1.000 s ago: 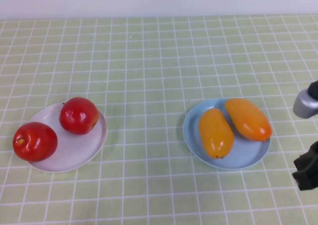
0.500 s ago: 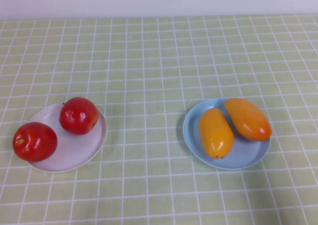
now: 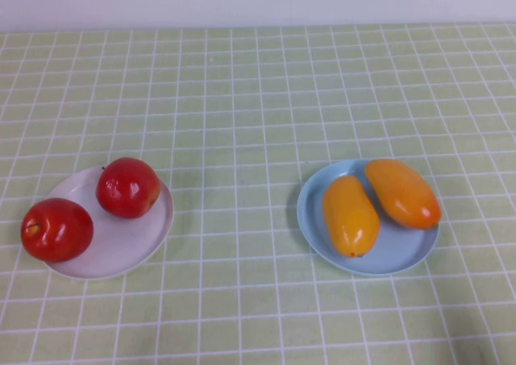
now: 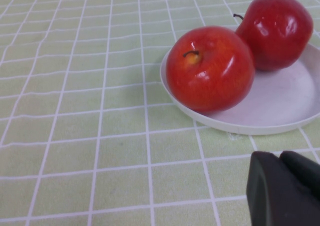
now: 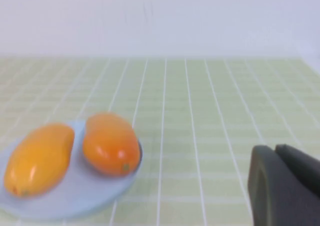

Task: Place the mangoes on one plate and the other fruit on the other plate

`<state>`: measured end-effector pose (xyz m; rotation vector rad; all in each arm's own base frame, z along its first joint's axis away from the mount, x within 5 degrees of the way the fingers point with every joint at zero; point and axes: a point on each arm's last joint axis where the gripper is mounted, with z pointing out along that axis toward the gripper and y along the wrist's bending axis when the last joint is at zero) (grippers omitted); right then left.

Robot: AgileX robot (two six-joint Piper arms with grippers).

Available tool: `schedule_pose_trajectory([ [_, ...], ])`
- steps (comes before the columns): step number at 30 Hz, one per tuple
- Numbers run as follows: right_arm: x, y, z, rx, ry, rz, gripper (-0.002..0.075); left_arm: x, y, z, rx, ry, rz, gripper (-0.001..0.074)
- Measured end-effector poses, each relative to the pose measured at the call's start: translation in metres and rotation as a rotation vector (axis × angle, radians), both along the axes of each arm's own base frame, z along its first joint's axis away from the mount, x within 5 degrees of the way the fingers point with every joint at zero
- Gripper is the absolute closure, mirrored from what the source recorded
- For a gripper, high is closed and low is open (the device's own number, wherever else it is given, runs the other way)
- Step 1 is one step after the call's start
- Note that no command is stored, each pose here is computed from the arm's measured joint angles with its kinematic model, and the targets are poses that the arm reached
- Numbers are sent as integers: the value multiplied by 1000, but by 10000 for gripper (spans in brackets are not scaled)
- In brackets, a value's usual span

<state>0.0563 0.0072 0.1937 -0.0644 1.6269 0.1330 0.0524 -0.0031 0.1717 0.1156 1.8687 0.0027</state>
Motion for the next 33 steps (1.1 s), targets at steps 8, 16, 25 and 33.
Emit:
schedule_pose_trajectory([
  [8,-3,0,-19,-21,210,6,741,0,0,0,0,0,0,732],
  [16,-4,1,-22,-5,248,10,741,0,0,0,0,0,0,732],
  [25,-4,1,-22,4,249,12,741,0,0,0,0,0,0,732],
  [33,-4,1,-22,5,249,12,741,0,0,0,0,0,0,732],
])
